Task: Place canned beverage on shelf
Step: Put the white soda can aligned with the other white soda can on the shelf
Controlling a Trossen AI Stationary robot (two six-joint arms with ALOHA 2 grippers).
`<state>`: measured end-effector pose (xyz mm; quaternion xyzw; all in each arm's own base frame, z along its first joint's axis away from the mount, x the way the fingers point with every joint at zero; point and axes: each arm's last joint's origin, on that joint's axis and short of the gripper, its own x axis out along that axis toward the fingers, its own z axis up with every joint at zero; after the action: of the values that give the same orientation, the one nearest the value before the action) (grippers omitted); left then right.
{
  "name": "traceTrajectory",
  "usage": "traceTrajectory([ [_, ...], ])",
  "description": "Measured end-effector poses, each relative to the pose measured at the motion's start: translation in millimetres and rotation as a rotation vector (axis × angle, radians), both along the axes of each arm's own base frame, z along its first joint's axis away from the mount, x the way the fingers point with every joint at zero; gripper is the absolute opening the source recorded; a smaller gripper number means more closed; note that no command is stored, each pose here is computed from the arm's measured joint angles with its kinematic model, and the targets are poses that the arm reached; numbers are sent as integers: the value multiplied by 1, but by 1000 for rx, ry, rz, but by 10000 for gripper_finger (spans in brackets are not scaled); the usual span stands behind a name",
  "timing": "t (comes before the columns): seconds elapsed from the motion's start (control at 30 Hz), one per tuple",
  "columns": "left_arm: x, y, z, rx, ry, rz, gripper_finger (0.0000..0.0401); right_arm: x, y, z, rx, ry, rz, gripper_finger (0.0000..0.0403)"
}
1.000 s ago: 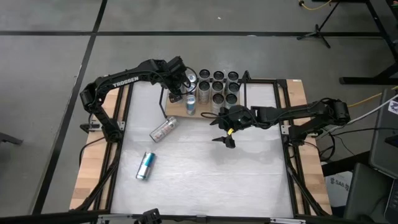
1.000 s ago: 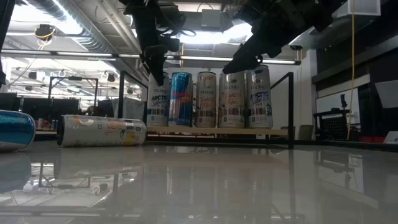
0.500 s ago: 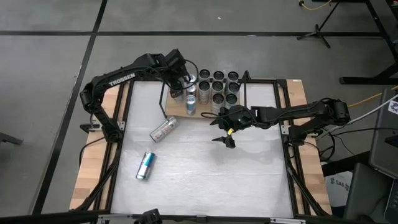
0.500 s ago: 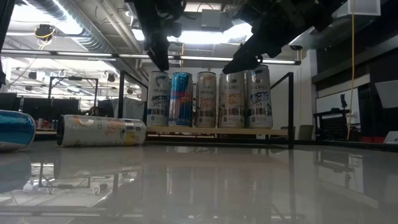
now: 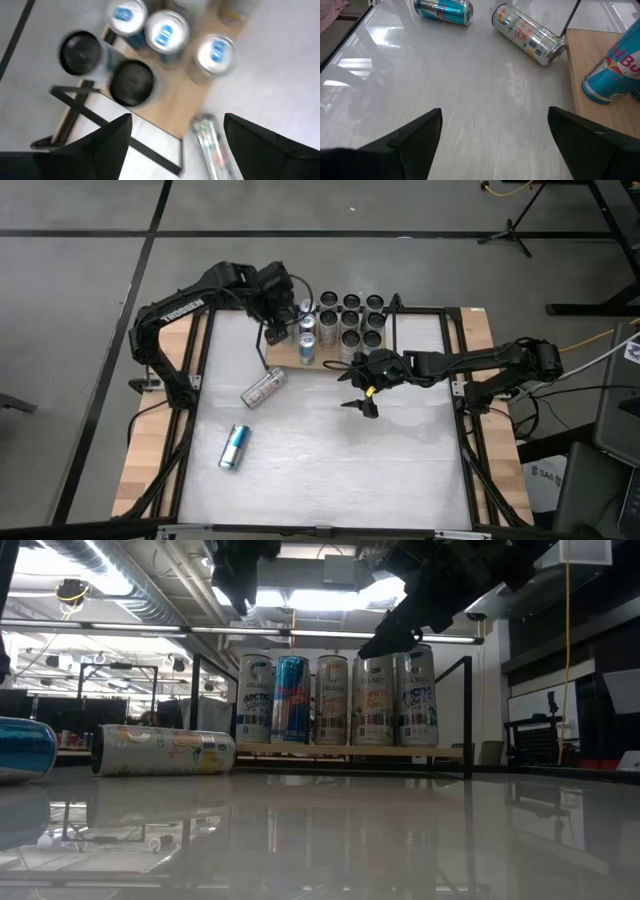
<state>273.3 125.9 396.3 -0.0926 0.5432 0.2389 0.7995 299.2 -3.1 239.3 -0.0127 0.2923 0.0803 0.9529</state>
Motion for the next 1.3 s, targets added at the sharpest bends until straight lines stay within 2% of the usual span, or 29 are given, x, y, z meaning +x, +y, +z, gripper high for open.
traceTrajectory([
  [0.17, -4, -32, 2, -36, 3, -7, 305, 0, 0, 0, 0, 5, 0, 351],
  [0.37, -17, -69, -15, -80, -3, 51, 305, -1, 0, -1, 0, 10, 0, 351],
  [0.53, -39, -95, -42, -80, -54, 140, 305, -1, 0, -2, 1, 18, 0, 351],
  [0.8, -72, -124, -92, -168, -176, 247, 305, -1, 0, -2, 1, 24, 0, 351],
  [1.1, -89, -141, -155, -190, -128, 358, 305, -1, 0, -2, 0, 25, 0, 351],
  [1.3, -96, -146, -185, -203, -109, 419, 305, -1, 0, -2, 1, 26, 0, 351],
])
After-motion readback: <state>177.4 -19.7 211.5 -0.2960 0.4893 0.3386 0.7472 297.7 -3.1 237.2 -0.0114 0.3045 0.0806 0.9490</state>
